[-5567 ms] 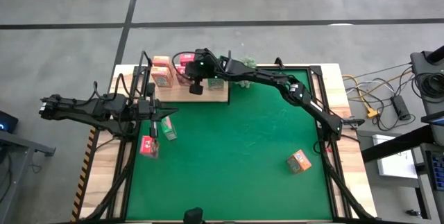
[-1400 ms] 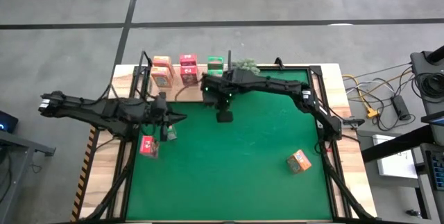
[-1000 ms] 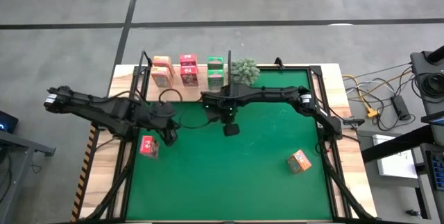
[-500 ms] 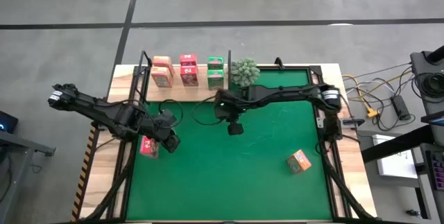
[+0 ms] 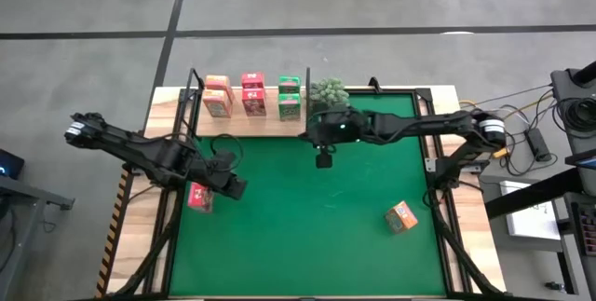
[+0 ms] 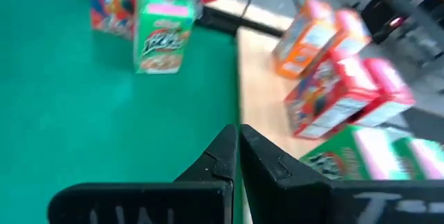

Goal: Stack cereal on shelf
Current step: Put the green cereal box on the shelf aligned with the other green cereal box

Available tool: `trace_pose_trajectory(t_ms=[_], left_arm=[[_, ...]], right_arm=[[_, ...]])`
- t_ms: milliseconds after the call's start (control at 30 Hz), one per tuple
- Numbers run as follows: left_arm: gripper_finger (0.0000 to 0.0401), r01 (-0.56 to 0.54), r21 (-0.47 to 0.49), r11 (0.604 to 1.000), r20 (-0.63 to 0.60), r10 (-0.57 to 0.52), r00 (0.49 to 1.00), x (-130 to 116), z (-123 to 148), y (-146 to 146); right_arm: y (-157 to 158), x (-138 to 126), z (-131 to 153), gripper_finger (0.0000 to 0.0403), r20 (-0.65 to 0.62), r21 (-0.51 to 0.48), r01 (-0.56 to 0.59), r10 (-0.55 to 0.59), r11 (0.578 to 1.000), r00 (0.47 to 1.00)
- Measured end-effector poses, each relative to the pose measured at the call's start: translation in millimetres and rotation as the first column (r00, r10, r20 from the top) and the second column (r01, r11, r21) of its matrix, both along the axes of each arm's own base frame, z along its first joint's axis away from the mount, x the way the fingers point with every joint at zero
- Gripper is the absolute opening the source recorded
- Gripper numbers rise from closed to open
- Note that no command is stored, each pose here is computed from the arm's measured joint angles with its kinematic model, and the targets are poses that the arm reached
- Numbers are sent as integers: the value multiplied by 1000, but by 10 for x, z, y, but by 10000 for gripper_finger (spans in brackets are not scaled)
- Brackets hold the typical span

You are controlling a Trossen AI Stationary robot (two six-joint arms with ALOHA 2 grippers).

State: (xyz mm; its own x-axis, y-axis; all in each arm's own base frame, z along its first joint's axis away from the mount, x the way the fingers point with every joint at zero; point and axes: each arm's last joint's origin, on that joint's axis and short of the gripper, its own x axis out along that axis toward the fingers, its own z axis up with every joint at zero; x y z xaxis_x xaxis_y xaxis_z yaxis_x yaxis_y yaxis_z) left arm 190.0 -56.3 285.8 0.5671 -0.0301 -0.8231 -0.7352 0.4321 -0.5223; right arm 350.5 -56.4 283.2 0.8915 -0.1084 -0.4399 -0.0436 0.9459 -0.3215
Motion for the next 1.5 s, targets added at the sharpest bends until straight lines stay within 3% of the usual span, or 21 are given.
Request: trace_pose_trajectory(t_ms=[267,433,533,700,967,1300,1500], left_arm=[[0,-28,-65,997,101,35,994,201,-2,-66],[0,-3,-98,995,199,23,980,439,-11,-144],[0,4,-82,997,156,9,988,527,44,-172],[0,-40,-11,999,-27,40,999,573,208,-176],[0,-140,124,982,-298,171,939,475,451,-128],[5,-269,170,948,-348,313,884,297,336,-68],[59,-306,191,933,-358,356,863,229,237,-42]], right_arm=[[-214,-281,76,9,135,-48,47,-40,998,990],[-369,-440,-54,9,189,-37,90,-81,995,979],[-456,-507,-130,9,259,-34,49,-39,998,965],[-582,-578,-127,9,333,-41,63,-46,997,942],[-642,-573,51,9,368,-75,77,-44,994,929],[-729,-610,17,9,335,-108,99,-58,989,940],[-764,-624,11,9,332,-105,112,-71,988,941]])
